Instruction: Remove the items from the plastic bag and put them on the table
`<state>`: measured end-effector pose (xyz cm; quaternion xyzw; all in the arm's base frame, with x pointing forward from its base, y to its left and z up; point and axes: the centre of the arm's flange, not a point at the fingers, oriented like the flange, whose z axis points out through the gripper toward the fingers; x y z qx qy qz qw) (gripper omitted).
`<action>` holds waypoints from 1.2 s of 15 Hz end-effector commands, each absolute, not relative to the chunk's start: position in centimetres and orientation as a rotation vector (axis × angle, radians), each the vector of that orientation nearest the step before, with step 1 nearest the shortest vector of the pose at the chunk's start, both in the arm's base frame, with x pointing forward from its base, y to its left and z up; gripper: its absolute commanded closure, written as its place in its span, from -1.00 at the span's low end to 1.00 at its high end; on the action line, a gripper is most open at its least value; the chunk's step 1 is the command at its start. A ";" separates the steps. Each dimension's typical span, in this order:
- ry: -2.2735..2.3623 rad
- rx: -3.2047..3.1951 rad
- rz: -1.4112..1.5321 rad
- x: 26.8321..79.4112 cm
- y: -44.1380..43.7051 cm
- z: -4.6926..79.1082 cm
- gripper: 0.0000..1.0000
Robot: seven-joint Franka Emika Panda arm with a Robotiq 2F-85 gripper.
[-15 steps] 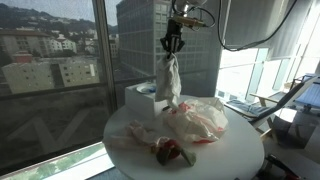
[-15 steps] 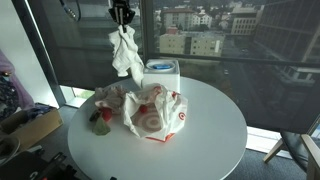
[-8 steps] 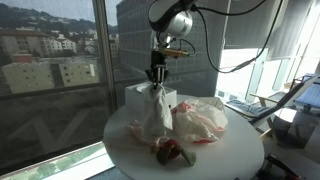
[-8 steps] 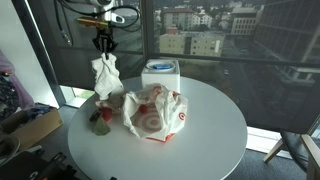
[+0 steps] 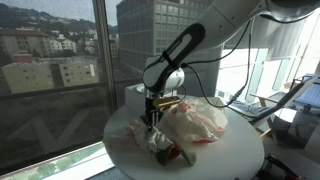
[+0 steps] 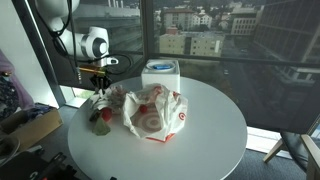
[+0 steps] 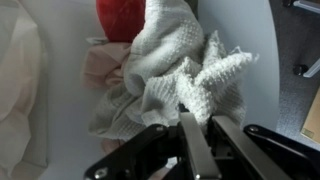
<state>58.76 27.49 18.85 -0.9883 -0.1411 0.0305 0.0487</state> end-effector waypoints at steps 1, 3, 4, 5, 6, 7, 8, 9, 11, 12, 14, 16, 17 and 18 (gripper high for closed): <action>-0.443 -3.056 0.035 59.2 27.2 15.2 0.40; -0.486 -3.112 0.016 59.6 26.2 15.8 0.05; -0.489 -3.131 0.033 60.0 25.5 17.1 -0.08; -0.477 -3.150 0.036 60.2 24.9 18.4 -0.22; -0.457 -3.156 0.062 60.7 24.2 20.5 -0.40; -0.429 -3.175 0.076 61.0 23.5 22.5 -0.53; -0.396 -3.197 0.116 61.3 22.8 24.4 -0.71; -0.364 -3.212 0.166 61.5 21.9 26.7 -0.84; -0.272 -3.239 0.239 61.6 19.7 31.3 -1.00; -0.218 -3.250 0.250 61.5 18.3 33.6 -1.00; -0.095 -3.268 0.222 61.4 15.1 37.5 -1.00; 0.028 -3.269 0.201 61.2 11.9 39.5 -0.99; 0.086 -3.270 0.207 61.1 10.4 39.8 -1.00; 0.138 -3.266 0.223 60.9 9.2 39.9 -0.98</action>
